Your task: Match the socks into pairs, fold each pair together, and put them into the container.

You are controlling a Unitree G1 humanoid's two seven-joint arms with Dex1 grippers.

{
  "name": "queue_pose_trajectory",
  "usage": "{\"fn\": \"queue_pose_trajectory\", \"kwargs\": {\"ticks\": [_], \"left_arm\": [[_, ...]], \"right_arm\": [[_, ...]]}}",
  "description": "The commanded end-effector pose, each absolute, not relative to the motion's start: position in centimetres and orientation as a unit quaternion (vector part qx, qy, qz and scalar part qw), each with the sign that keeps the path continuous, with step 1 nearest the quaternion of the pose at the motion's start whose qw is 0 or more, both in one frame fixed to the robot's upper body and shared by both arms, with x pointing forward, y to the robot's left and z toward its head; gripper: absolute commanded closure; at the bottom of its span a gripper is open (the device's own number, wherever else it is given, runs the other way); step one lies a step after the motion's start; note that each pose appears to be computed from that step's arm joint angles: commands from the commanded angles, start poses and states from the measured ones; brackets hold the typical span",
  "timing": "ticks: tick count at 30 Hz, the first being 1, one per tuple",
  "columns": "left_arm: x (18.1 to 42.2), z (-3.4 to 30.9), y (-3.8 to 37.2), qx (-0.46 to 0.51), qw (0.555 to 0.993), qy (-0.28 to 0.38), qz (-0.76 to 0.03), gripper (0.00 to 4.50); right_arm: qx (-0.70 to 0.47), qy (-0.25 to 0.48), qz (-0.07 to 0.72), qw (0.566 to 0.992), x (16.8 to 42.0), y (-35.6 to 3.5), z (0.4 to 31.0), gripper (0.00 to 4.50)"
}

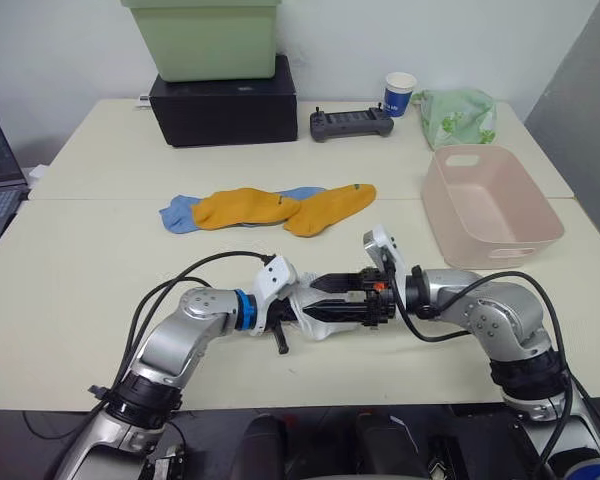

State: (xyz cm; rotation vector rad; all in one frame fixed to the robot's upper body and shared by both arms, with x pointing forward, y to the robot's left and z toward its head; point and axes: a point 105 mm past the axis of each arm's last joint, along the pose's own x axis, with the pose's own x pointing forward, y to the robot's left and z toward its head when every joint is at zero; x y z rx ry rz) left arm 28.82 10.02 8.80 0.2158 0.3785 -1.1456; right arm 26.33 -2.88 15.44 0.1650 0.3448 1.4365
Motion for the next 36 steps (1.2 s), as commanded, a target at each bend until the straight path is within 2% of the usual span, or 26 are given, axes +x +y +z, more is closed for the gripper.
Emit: {"fn": "queue_pose_trajectory", "kwargs": {"ticks": [1, 3, 6, 12, 16, 20, 26, 29, 32, 36], "left_arm": [[28.6, 10.8, 11.9, 0.101, 0.838, 0.156, -0.513, 4.5], [28.4, 11.5, 13.9, 0.11, 0.853, 0.157, -0.486, 4.5], [28.0, 12.5, 15.2, 0.113, 0.861, 0.15, -0.473, 4.5], [26.5, 15.2, 13.1, 0.095, 0.84, 0.101, -0.524, 4.5], [26.5, 15.4, 10.7, 0.1, 0.826, 0.082, -0.549, 4.5], [27.1, 13.5, 9.3, 0.134, 0.817, 0.09, -0.554, 4.5], [28.5, 9.2, 10.4, 0.161, 0.823, 0.145, -0.525, 4.5], [29.0, 7.7, 11.4, 0.174, 0.824, 0.167, -0.512, 4.5], [29.1, 7.0, 12.0, 0.176, 0.823, 0.176, -0.51, 4.5], [29.2, 6.9, 12.0, 0.176, 0.823, 0.173, -0.511, 4.5]], "right_arm": [[0.057, 0.128, 0.652, 0.745, 26.4, -3.4, 16.7, 0.42], [0.028, 0.122, 0.637, 0.76, 26.9, -4.1, 16.2, 0.42], [0.002, 0.118, 0.613, 0.781, 27.9, -4.9, 15.4, 1.05], [-0.132, 0.127, 0.586, 0.789, 29.3, -5.4, 11.3, 3.02], [-0.191, 0.128, 0.577, 0.784, 29.9, -5.4, 9.2, 4.4], [-0.182, 0.126, 0.579, 0.785, 29.8, -5.5, 8.9, 4.45], [-0.107, 0.116, 0.6, 0.784, 28.5, -6.0, 12.3, 4.45], [-0.05, 0.129, 0.576, 0.806, 28.7, -6.8, 13.5, 4.45], [-0.021, 0.184, 0.548, 0.816, 28.7, -8.1, 12.7, 3.87], [0.006, 0.261, 0.493, 0.83, 29.0, -9.3, 11.0, 2.55]]}}
